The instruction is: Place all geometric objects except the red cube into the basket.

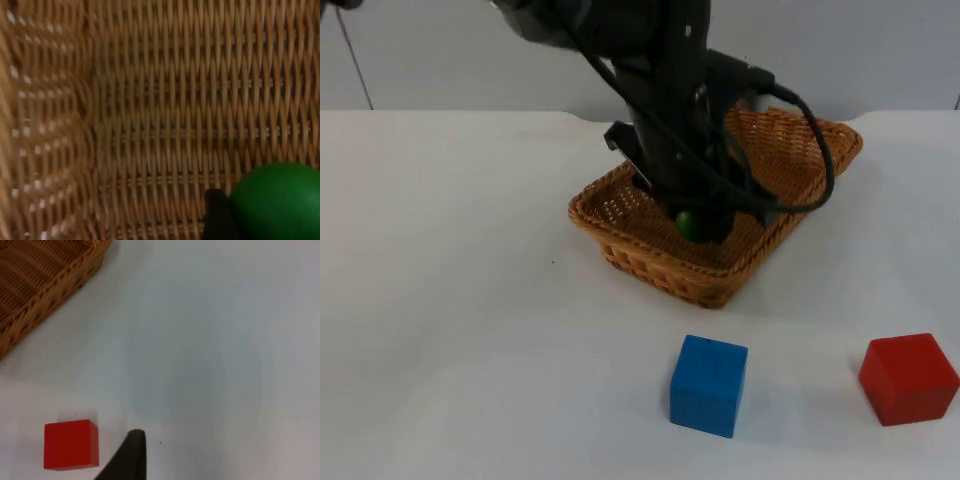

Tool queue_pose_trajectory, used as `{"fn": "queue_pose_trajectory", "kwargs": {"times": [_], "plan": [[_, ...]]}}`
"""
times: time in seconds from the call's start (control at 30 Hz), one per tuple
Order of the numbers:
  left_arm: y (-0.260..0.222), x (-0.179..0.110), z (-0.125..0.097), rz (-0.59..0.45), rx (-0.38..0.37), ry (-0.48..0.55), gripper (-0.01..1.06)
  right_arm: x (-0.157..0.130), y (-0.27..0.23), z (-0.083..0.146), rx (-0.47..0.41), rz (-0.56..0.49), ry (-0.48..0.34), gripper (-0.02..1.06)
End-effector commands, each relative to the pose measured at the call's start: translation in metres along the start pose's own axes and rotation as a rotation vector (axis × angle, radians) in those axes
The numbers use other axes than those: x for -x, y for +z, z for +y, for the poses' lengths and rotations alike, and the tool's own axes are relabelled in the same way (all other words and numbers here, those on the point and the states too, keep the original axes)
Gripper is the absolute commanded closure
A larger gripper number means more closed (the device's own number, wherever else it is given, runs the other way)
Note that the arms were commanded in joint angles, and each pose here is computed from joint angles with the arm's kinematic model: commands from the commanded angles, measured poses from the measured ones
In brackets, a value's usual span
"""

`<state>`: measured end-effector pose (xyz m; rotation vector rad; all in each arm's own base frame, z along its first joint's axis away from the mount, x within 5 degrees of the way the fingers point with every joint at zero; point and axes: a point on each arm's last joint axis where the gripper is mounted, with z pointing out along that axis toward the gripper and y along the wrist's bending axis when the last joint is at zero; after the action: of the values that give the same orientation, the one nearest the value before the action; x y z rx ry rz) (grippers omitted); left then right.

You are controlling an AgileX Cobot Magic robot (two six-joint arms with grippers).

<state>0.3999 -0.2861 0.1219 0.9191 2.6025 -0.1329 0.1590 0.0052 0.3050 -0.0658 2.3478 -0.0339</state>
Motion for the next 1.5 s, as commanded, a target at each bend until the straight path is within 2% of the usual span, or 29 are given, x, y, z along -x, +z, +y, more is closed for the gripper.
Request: {"fn": "queue_pose_trajectory", "kwargs": {"times": [0.0,0.07,0.1,0.17,0.23,0.27,0.3,0.37,0.4,0.6,0.8,0.83,0.97,1.07,1.17,1.3,1.33,1.47], "plan": [[-0.002,0.003,-0.002,-0.025,0.001,-0.010,1.05,0.001,0.000,-0.001,-0.003,-0.005,0.007,-0.01],[-0.002,0.003,-0.002,-0.025,-0.002,-0.014,0.98,0.001,0.000,-0.001,-0.003,-0.005,0.007,-0.01],[-0.002,0.003,-0.002,-0.025,-0.002,-0.014,0.98,0.001,0.000,-0.001,-0.003,-0.005,0.007,-0.01],[-0.002,0.003,-0.003,-0.026,-0.009,-0.022,0.82,0.001,0.000,-0.001,-0.003,-0.005,0.007,-0.01],[-0.002,0.003,-0.003,-0.026,-0.015,-0.029,0.56,0.001,0.000,-0.001,-0.003,-0.005,0.007,-0.01],[-0.002,0.003,-0.003,-0.026,-0.015,-0.029,0.56,0.001,0.000,-0.001,-0.003,-0.005,0.007,-0.01],[-0.002,0.002,-0.003,-0.020,-0.015,-0.029,0.36,0.001,0.000,-0.001,-0.001,-0.005,0.009,-0.01],[-0.003,0.002,-0.004,-0.018,-0.024,-0.039,0.09,0.001,0.000,-0.001,-0.001,-0.005,0.009,-0.01],[-0.006,0.004,-0.004,-0.027,-0.028,-0.053,-0.01,0.001,0.000,-0.001,-0.001,-0.005,0.009,-0.01],[-0.038,0.015,-0.003,-0.092,-0.031,-0.061,0.00,0.001,0.000,-0.001,-0.001,-0.003,0.012,-0.01],[-0.122,0.025,0.000,-0.175,-0.010,-0.041,0.00,0.001,0.000,-0.001,-0.001,-0.001,0.012,-0.01],[-0.122,0.025,0.000,-0.175,-0.010,-0.041,0.00,0.001,0.000,-0.001,-0.001,-0.001,0.012,-0.01],[-0.173,0.023,0.014,-0.220,0.007,-0.050,0.00,0.001,0.000,-0.001,-0.001,-0.001,0.012,-0.01],[-0.188,0.019,0.017,-0.227,-0.004,-0.062,0.00,0.000,0.000,-0.001,-0.001,0.002,0.012,-0.01],[-0.208,0.005,0.026,-0.242,-0.042,-0.058,0.00,0.000,0.000,-0.001,-0.001,0.002,0.012,-0.01],[-0.217,-0.027,0.046,-0.245,-0.027,-0.121,0.00,0.000,0.000,-0.001,-0.001,0.002,0.012,-0.01],[-0.217,-0.027,0.046,-0.245,-0.027,-0.121,0.00,0.000,0.000,-0.001,-0.001,0.002,0.012,-0.01],[-0.221,-0.069,0.070,-0.239,-0.010,-0.241,0.00,0.000,0.000,-0.001,-0.001,0.002,0.012,-0.01]]}}
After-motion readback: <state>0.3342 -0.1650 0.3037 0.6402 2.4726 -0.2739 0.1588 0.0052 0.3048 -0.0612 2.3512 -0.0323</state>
